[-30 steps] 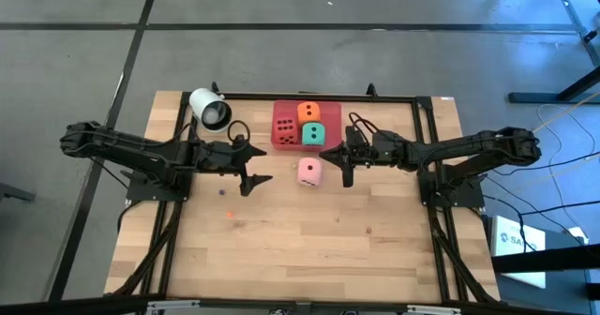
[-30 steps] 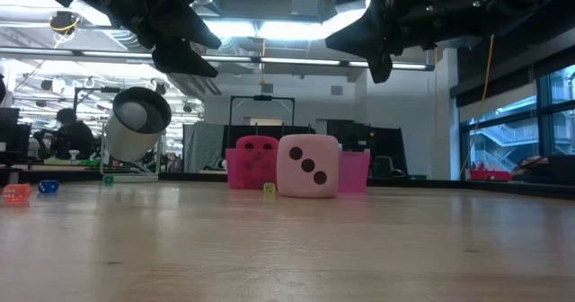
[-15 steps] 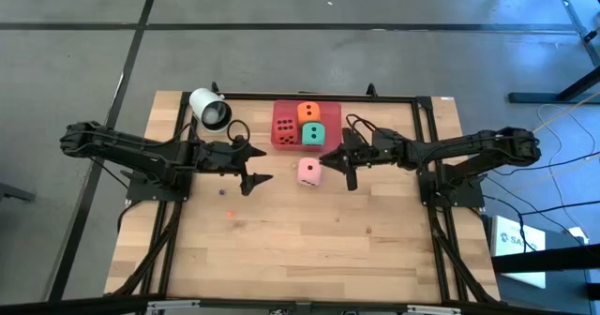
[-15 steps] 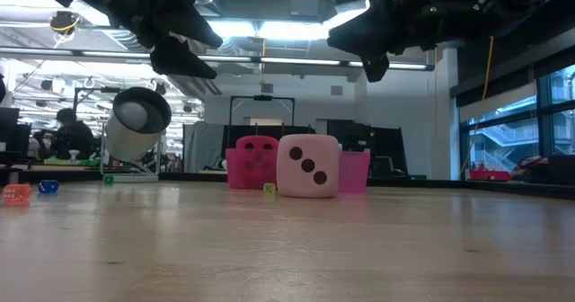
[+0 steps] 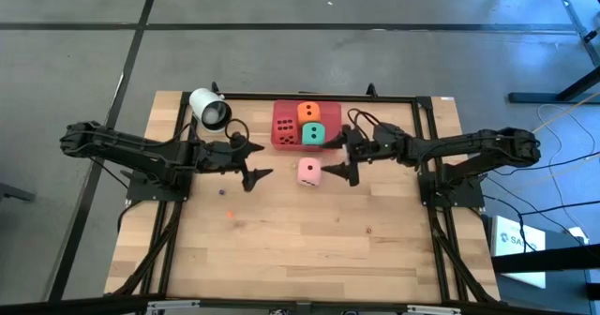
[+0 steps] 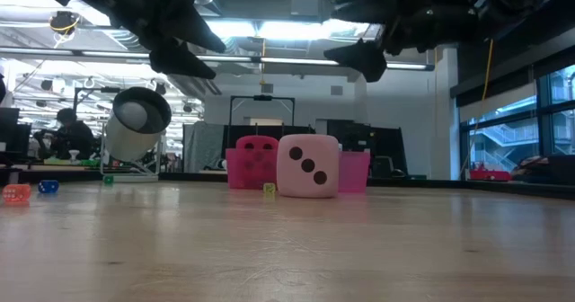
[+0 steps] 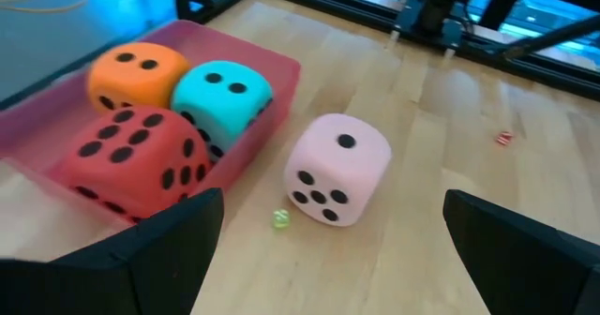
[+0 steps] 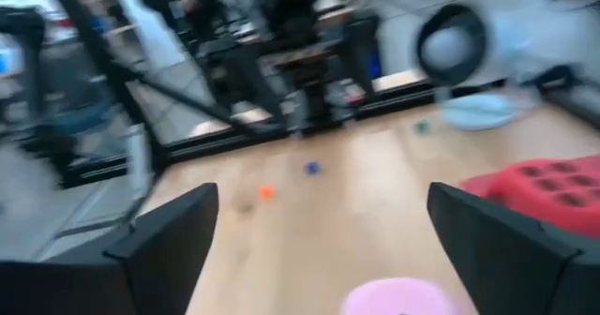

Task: Pick & Place Dice
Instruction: Put the pink die into the pink bin

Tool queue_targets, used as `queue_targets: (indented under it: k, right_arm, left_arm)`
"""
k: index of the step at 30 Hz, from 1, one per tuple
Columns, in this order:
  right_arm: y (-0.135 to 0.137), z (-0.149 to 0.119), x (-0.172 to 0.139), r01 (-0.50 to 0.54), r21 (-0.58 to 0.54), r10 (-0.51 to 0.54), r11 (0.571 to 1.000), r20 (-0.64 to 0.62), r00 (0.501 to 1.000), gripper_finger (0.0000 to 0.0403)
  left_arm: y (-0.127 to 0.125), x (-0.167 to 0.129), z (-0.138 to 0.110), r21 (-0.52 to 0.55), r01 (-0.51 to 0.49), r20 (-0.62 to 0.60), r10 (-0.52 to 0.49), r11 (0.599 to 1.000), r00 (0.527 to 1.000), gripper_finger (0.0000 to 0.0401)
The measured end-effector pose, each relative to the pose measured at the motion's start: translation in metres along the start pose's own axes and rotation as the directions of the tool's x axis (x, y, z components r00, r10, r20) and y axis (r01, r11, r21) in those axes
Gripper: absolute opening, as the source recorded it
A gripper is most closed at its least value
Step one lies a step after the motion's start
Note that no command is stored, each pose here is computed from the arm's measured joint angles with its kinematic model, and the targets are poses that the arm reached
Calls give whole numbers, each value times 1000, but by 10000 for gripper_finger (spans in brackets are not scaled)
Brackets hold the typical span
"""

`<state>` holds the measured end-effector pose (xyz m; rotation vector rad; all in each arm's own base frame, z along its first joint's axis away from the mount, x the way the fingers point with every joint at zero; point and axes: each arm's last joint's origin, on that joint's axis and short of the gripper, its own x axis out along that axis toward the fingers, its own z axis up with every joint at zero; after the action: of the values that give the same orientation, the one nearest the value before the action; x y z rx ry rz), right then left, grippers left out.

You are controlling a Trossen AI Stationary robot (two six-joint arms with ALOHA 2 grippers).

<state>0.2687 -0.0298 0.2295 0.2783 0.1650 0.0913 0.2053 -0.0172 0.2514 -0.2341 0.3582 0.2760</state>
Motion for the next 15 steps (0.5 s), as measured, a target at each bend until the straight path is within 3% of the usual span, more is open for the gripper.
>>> queue_targets:
  k: [5,11,15]
  right_arm:
    - [-3,1,0,107,-27,-106,994,25,994,342]
    - [-2,2,0,89,-76,-86,993,37,996,322]
    - [0,4,0,23,-110,-18,994,49,999,339]
  left_arm:
    - [1,0,0,0,-20,7,20,1000,1000,400]
    - [1,0,0,1,-20,6,20,1000,1000,400]
    - [1,0,-1,32,-24,-3,24,999,1000,400]
